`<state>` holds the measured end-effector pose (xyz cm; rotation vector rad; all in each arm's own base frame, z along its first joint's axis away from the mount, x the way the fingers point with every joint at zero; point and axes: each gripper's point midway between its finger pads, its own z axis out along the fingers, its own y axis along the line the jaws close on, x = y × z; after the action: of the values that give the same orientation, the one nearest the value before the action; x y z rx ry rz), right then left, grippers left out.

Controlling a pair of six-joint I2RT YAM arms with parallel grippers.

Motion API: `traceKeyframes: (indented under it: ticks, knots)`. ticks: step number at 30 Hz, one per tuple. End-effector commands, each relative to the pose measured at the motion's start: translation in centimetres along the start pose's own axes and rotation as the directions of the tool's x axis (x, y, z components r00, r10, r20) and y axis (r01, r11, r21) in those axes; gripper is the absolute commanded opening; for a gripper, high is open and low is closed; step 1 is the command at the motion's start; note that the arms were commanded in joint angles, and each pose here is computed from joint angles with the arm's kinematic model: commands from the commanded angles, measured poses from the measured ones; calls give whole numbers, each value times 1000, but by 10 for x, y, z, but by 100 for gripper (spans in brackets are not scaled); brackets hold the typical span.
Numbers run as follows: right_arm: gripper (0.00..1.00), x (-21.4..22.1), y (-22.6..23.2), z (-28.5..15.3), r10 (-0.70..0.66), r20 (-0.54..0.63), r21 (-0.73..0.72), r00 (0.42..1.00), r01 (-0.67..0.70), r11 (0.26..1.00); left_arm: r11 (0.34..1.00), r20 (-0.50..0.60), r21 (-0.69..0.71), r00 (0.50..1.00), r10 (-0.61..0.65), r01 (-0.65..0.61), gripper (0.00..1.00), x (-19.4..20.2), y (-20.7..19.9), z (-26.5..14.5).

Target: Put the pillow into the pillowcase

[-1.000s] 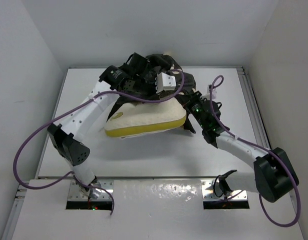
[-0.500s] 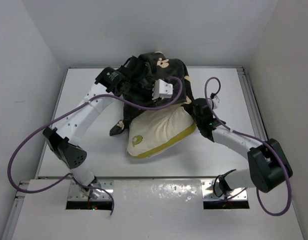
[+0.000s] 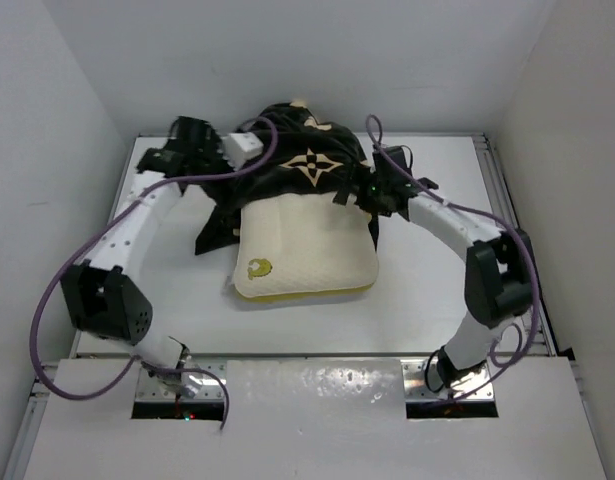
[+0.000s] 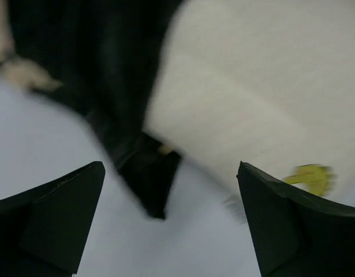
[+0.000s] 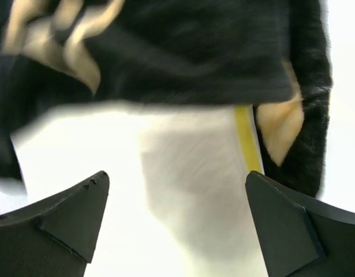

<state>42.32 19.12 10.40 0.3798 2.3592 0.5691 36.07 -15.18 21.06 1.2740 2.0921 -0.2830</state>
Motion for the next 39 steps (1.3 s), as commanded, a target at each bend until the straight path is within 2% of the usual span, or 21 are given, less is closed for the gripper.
traceKeyframes:
  ticks: [1, 3, 4, 5, 6, 7, 10, 11, 12, 14, 15, 19, 20, 21, 23, 24, 26, 27, 35, 37, 39]
  knots:
    - [99, 45, -32, -65, -413, -293, -51, 862, 417, 907, 949, 31, -315, 999, 6, 4, 100, 12, 59, -75]
    - [99, 41, -49, -87, -439, -241, -65, 865, 437, 897, 932, -68, -361, 998, 12, -36, 92, 45, 70, -82]
    - [97, 25, -58, -90, -409, -177, -58, 895, 405, 912, 932, -194, -330, 977, 84, -146, 71, 80, 66, -76]
    - [81, 43, -63, -93, -381, -194, -139, 904, 359, 923, 931, -267, -306, 956, 120, -202, 42, 102, 62, -75]
    - [41, 36, -64, -100, -358, -151, -148, 921, 337, 930, 920, -327, -308, 935, 136, -242, 0, 125, 61, -79]
    - [0, 38, -82, -94, -305, -138, -110, 942, 291, 950, 920, -461, -206, 863, 209, -333, 0, 173, 45, -66]
    - [0, 37, -91, -84, -239, -95, -125, 966, 227, 966, 832, -537, -77, 726, 429, -549, 0, 210, 31, -69]
    - [13, 43, -90, -82, -192, -98, -183, 976, 172, 968, 762, -520, -10, 654, 550, -648, 9, 220, 18, -62]
    - [20, 54, -96, -79, -157, -131, -171, 979, 133, 976, 753, -525, -42, 656, 543, -657, 21, 224, 16, -62]
    - [33, 57, -91, -72, -80, -132, -254, 988, 45, 966, 602, -489, -16, 532, 691, -798, 54, 227, 17, -47]
    - [33, 56, -89, -70, -68, -132, -279, 989, 29, 960, 487, -444, -29, 448, 776, -873, 58, 215, 19, -40]
    - [34, 71, -93, -56, -17, -212, -289, 977, -46, 956, 182, -391, -203, 250, 886, -962, 64, 178, 50, -20]
    - [34, 74, -93, -54, -13, -222, -291, 975, -53, 955, 157, -375, -178, 215, 902, -971, 66, 179, 56, -21]
    - [34, 77, -95, -53, -6, -236, -291, 972, -65, 955, 66, -298, -98, 92, 950, -993, 67, 188, 51, -3]
    - [34, 82, -96, -50, -4, -261, -294, 965, -75, 953, 60, -153, 13, 57, 987, -998, 71, 221, 43, 11]
    - [34, 83, -97, -48, -8, -263, -295, 965, -72, 953, -83, -113, 33, -86, 990, -996, 73, 223, 41, 15]
    - [34, 83, -97, -45, -20, -275, -301, 961, -67, 951, -135, -61, 40, -137, 989, -990, 75, 239, 42, 25]
    - [34, 79, -97, -43, -18, -270, -305, 963, -67, 950, -232, -54, 44, -235, 971, -972, 75, 237, 44, 29]
    - [30, 68, -86, -26, 45, -328, -326, 943, -158, 932, -453, 55, -126, -462, 885, -883, 80, 215, 31, 50]
    - [29, 59, -83, -20, 62, -321, -335, 945, -174, 926, -465, 57, -171, -480, 875, -869, 81, 205, 30, 48]
    - [29, 54, -81, -17, 66, -317, -340, 946, -178, 924, -391, 78, -217, -415, 906, -894, 84, 195, 29, 47]
